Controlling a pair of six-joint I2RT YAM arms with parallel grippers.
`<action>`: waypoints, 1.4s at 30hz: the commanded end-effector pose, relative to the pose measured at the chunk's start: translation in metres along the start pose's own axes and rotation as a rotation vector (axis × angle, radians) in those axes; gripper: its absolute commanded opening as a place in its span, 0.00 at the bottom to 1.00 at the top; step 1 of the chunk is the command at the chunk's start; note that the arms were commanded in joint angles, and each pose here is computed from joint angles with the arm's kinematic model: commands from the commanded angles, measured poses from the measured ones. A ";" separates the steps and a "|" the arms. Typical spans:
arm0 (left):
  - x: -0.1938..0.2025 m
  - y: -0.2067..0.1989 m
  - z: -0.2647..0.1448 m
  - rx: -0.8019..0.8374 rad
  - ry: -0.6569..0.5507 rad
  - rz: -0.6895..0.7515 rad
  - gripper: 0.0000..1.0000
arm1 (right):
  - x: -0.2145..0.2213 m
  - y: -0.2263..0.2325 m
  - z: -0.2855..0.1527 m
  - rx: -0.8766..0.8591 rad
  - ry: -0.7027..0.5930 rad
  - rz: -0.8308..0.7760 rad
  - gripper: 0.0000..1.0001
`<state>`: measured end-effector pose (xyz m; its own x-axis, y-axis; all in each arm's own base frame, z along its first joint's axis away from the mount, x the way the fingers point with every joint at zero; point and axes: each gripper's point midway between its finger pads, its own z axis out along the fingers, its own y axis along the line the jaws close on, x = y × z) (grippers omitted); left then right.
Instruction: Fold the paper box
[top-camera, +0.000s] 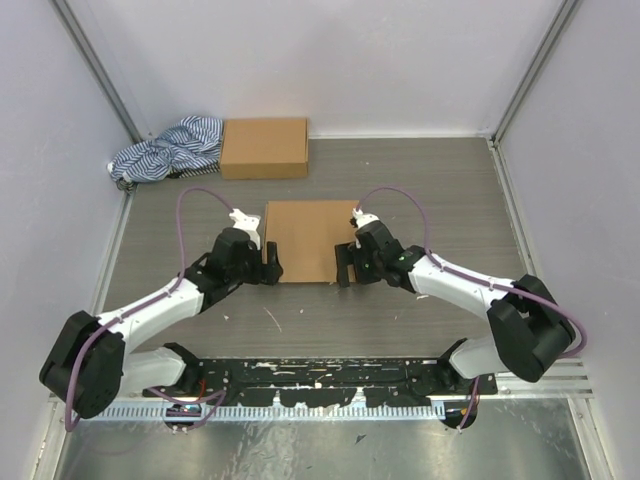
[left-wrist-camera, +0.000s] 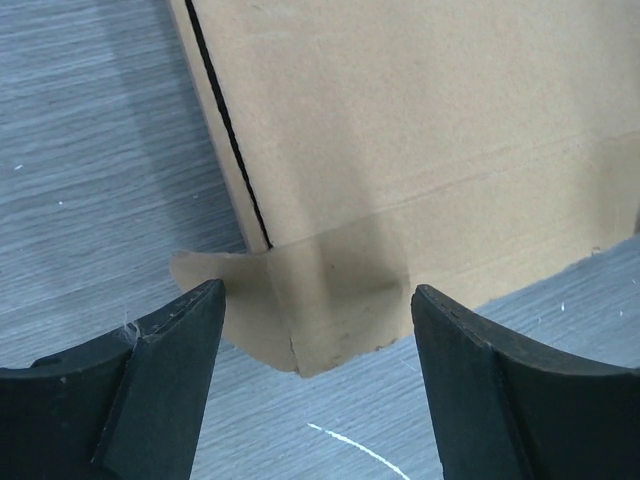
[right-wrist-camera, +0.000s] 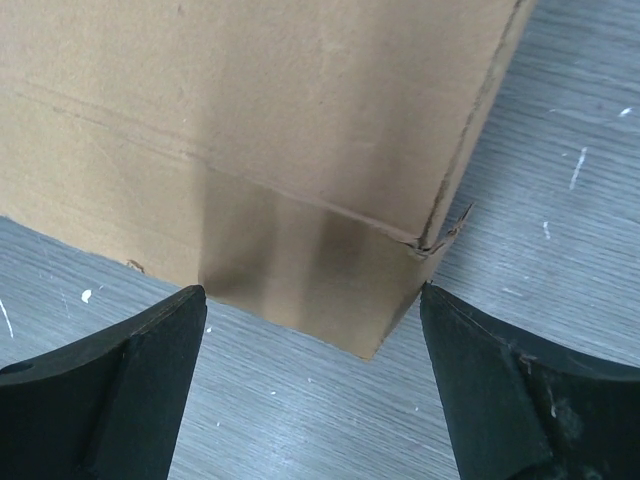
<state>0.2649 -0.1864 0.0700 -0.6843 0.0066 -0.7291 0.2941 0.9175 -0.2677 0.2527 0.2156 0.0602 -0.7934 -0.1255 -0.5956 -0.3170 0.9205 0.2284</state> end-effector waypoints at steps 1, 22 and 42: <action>-0.001 -0.014 -0.010 0.066 0.024 0.003 0.81 | -0.016 0.022 -0.001 -0.080 -0.037 -0.016 0.93; 0.000 -0.025 -0.018 0.078 0.129 -0.026 0.77 | -0.029 0.037 -0.026 -0.091 -0.040 -0.023 0.91; -0.002 -0.029 -0.030 0.061 0.210 -0.031 0.75 | -0.013 0.035 -0.033 -0.072 0.065 -0.054 0.90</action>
<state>0.2373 -0.1946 0.0871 -0.8098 0.0688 -0.5826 0.3005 0.9016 -0.3113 0.2295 0.2232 0.0764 -0.8283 -0.2025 -0.5224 -0.3622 0.9049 0.2235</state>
